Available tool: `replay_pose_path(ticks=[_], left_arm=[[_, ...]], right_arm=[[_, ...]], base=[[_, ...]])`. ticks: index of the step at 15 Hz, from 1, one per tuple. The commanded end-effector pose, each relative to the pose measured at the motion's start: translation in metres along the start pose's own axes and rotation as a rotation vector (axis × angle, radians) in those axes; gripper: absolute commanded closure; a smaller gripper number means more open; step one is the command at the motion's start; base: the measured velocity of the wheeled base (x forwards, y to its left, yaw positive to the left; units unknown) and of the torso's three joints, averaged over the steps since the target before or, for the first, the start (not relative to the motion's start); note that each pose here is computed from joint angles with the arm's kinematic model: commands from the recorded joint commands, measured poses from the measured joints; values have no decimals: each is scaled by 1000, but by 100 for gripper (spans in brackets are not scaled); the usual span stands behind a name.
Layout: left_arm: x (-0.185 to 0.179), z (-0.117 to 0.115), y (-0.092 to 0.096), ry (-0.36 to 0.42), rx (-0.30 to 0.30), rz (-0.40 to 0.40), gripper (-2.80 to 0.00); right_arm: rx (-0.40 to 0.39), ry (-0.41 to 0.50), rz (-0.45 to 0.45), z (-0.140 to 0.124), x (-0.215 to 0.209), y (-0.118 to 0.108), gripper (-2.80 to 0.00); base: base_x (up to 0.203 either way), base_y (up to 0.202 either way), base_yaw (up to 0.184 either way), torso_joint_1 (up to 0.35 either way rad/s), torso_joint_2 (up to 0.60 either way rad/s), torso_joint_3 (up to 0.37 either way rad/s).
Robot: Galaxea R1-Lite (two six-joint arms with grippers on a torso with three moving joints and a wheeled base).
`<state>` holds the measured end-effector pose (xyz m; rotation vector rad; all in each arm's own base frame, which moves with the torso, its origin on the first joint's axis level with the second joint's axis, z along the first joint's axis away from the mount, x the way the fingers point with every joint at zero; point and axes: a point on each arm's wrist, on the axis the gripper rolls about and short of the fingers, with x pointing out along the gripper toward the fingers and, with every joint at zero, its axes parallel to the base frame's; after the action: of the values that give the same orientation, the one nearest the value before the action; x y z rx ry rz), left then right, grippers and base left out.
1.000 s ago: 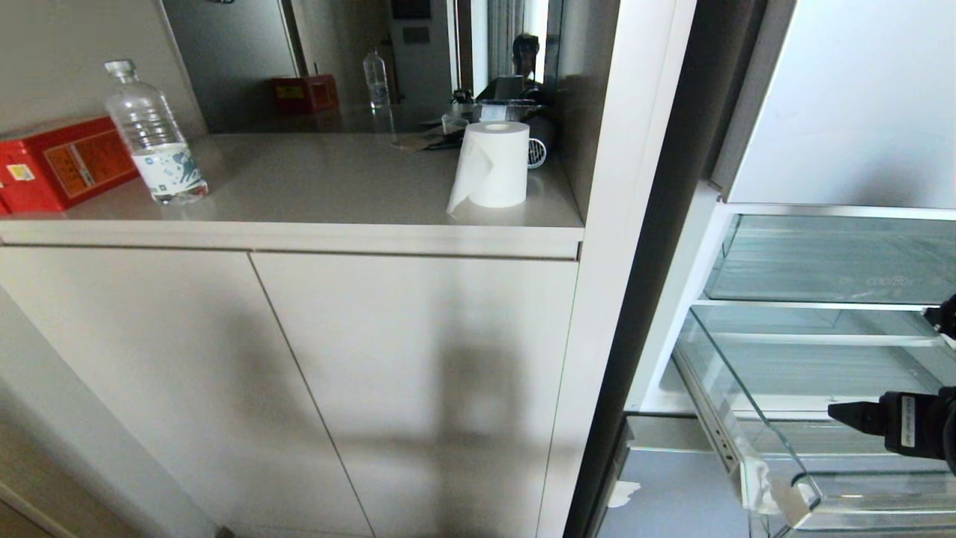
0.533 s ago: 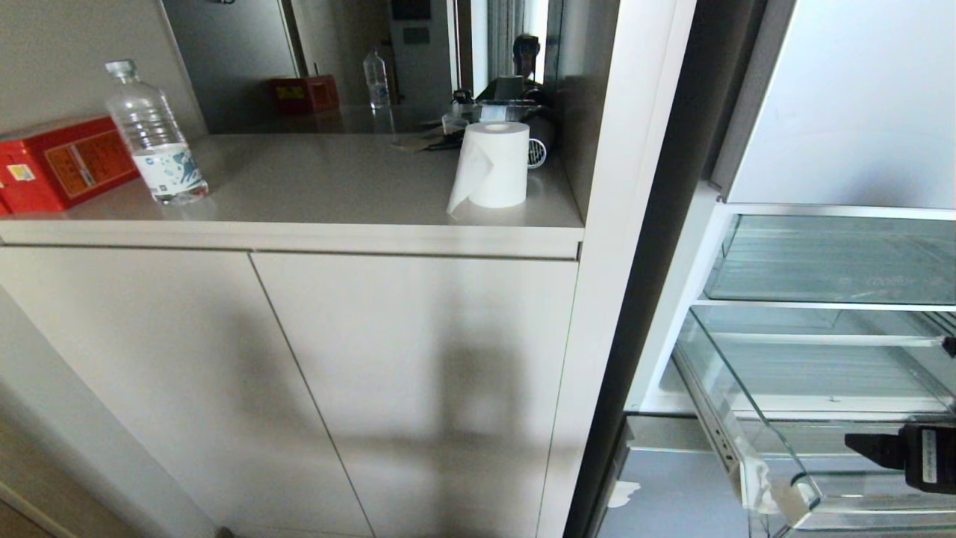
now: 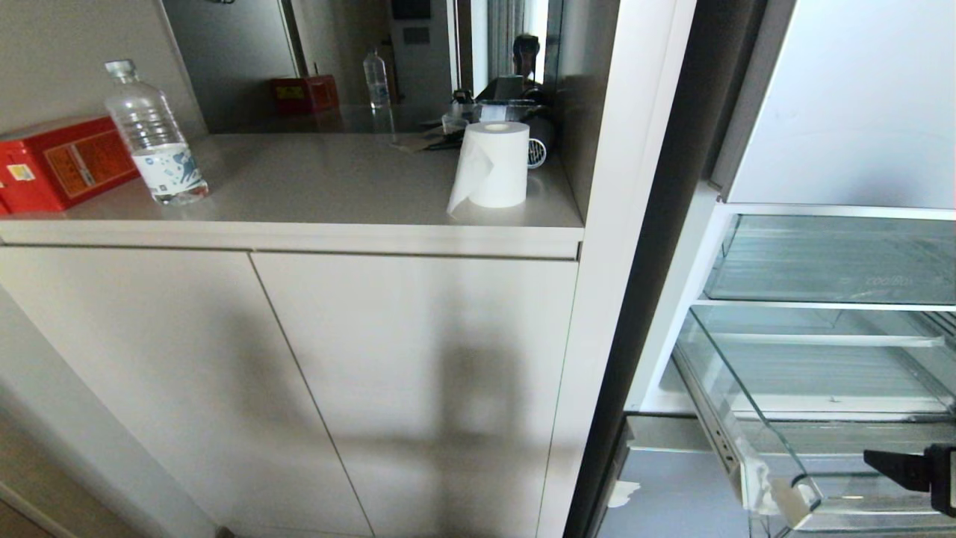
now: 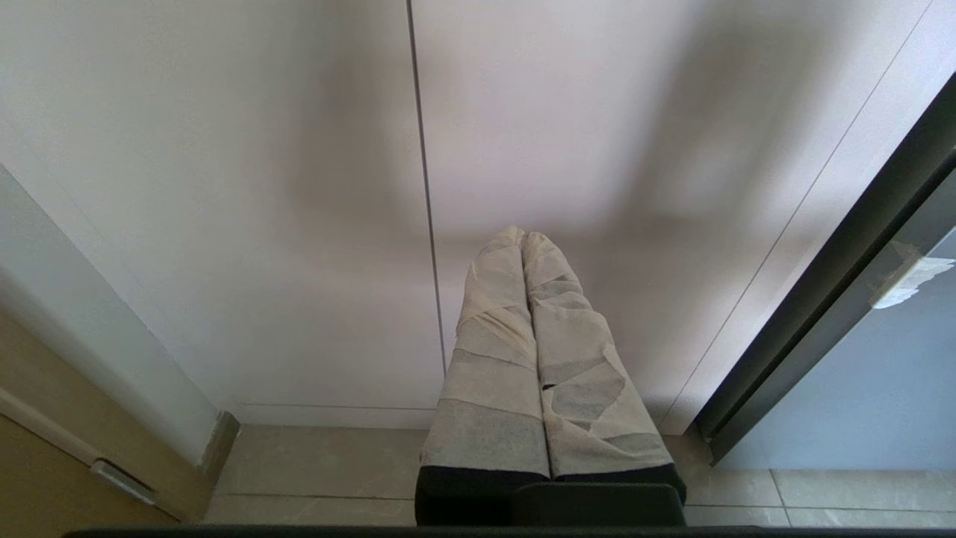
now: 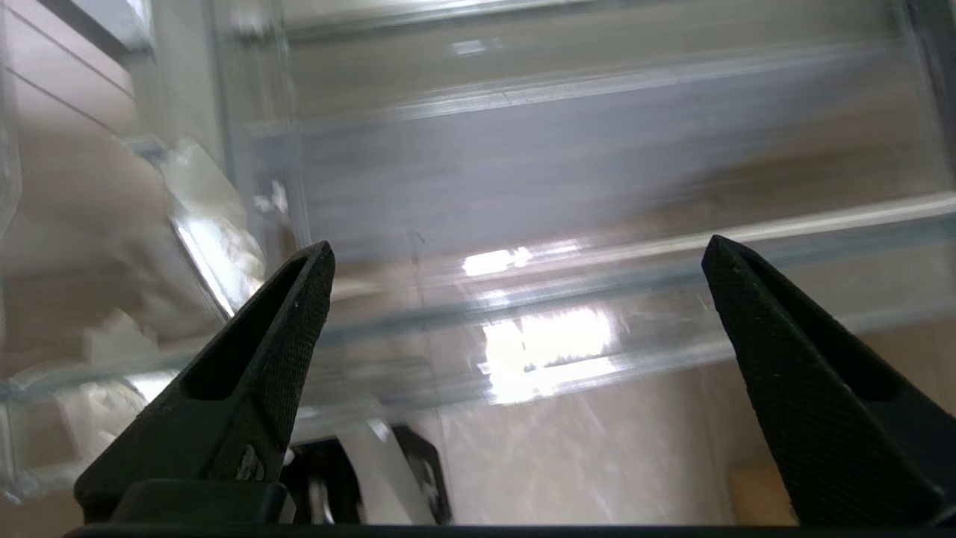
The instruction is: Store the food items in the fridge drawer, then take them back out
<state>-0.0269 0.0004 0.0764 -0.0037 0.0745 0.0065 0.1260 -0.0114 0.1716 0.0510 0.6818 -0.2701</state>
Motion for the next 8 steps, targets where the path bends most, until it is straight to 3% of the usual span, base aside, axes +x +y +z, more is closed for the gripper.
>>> replay_pose_path(ticks=[1, 8], left_arm=[[0, 0, 0, 2, 0, 1, 0], [0, 0, 0, -1, 0, 0, 0]], right_arm=[[7, -27, 2, -4, -11, -3, -280], [19, -35, 8, 0, -18, -3, -280]], base=[[0, 0, 0, 0, 0, 0], [0, 0, 0, 0, 0, 0]])
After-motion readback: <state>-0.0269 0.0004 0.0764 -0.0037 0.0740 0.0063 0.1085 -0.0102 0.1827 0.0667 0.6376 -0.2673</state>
